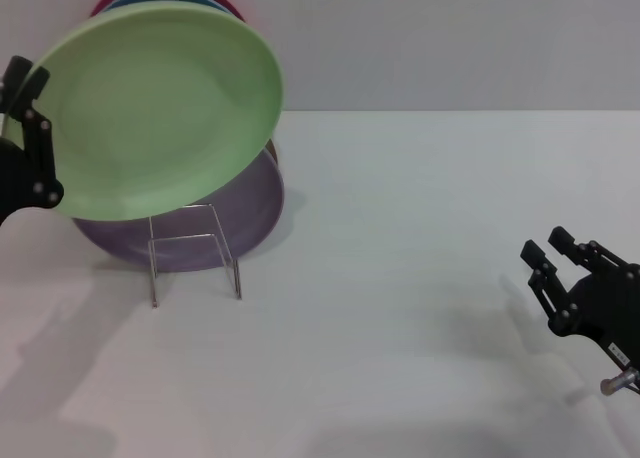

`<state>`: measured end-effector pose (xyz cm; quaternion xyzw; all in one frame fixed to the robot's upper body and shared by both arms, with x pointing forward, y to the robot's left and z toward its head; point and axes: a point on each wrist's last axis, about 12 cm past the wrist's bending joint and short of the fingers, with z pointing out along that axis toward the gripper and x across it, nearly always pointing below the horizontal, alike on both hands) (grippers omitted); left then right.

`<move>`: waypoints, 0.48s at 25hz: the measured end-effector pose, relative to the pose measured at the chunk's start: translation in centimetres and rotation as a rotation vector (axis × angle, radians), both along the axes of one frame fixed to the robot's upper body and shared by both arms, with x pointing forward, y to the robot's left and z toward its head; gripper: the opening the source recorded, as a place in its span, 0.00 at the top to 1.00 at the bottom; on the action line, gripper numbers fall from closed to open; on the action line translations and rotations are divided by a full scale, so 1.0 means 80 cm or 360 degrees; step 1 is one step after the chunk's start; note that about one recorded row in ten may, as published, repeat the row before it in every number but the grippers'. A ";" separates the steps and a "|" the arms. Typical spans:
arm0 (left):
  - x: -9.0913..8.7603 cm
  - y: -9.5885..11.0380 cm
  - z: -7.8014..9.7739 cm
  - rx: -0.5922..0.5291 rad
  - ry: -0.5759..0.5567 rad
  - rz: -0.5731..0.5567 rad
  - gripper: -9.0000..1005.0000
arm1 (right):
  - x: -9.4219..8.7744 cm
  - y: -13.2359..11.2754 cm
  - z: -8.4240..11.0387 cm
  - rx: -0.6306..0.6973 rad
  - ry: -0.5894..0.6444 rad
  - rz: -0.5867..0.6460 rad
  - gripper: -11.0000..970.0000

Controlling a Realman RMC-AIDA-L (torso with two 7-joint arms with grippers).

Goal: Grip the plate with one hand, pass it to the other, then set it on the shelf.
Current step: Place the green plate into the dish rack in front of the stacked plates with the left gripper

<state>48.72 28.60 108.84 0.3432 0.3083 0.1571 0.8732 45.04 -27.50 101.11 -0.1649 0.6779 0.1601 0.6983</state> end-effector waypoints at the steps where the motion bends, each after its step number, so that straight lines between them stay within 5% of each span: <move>1: 0.002 0.002 0.000 0.0019 0.0005 -0.0004 0.95 | 0.000 -0.001 0.000 0.0000 0.0006 -0.0007 0.65; 12: 0.016 0.007 -0.003 0.0242 0.0052 -0.0001 0.94 | 0.005 -0.007 -0.001 0.0058 0.0059 -0.0054 0.65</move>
